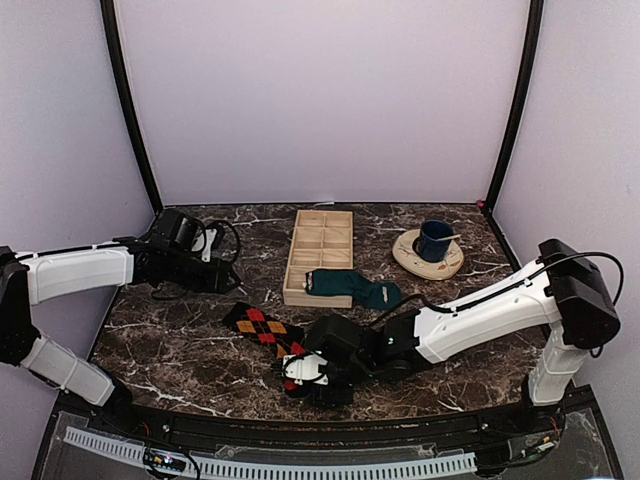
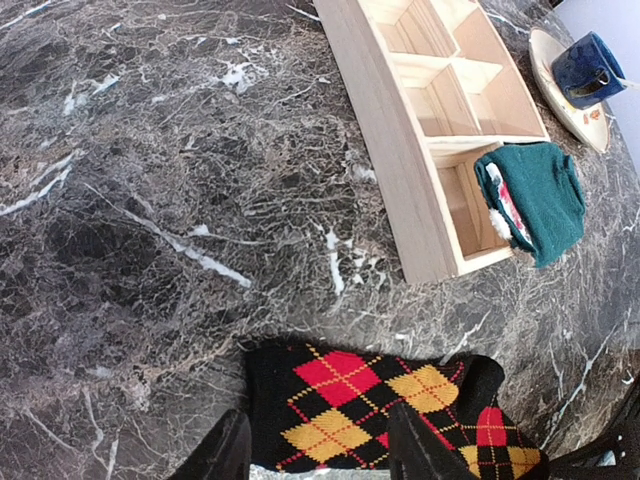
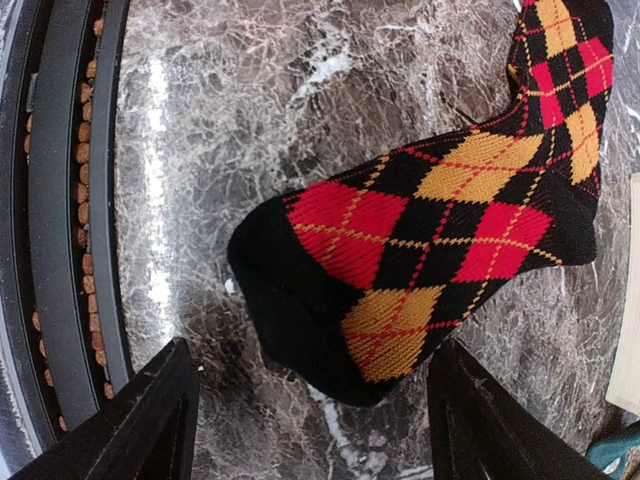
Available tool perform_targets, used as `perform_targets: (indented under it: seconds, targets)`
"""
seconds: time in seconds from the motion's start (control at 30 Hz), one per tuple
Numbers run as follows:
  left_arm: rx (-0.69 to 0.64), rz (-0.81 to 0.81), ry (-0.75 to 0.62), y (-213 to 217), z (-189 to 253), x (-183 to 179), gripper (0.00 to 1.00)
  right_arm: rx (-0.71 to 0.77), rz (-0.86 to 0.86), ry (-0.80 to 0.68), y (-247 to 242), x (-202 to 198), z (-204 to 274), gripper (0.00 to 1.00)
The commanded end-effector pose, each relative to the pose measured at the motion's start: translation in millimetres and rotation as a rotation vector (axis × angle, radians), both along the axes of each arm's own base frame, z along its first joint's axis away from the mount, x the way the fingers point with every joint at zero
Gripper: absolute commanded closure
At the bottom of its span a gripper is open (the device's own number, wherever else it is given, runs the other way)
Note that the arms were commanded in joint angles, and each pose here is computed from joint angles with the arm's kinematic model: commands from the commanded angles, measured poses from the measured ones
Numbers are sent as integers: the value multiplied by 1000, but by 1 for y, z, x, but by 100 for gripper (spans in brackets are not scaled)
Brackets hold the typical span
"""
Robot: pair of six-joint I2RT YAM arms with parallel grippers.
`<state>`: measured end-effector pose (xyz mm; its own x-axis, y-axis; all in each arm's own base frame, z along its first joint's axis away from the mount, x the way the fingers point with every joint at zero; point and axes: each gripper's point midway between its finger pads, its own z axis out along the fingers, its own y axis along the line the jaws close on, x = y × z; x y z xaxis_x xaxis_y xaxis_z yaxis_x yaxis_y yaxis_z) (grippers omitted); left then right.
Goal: Roll the socks
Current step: Pick up the sock from the center of the board.
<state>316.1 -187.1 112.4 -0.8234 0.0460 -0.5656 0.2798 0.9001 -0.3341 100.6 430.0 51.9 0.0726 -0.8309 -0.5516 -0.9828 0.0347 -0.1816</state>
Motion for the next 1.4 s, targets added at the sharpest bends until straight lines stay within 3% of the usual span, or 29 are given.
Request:
perform_targets:
  seconds: [0.0, 0.37, 0.8, 1.37]
  targets:
    - [-15, 16, -29, 3, 12, 0, 51, -10, 43, 4, 8, -7, -2, 30]
    - [-8, 32, -34, 5, 13, 2, 51, -43, 68, 3, 10, -8, -10, 58]
    - [-5, 46, -34, 8, 13, 0, 51, -57, 74, 27, 7, -12, -13, 100]
    - [-39, 52, -42, 10, 20, -9, 51, 2, 85, 223, 38, -46, 32, 100]
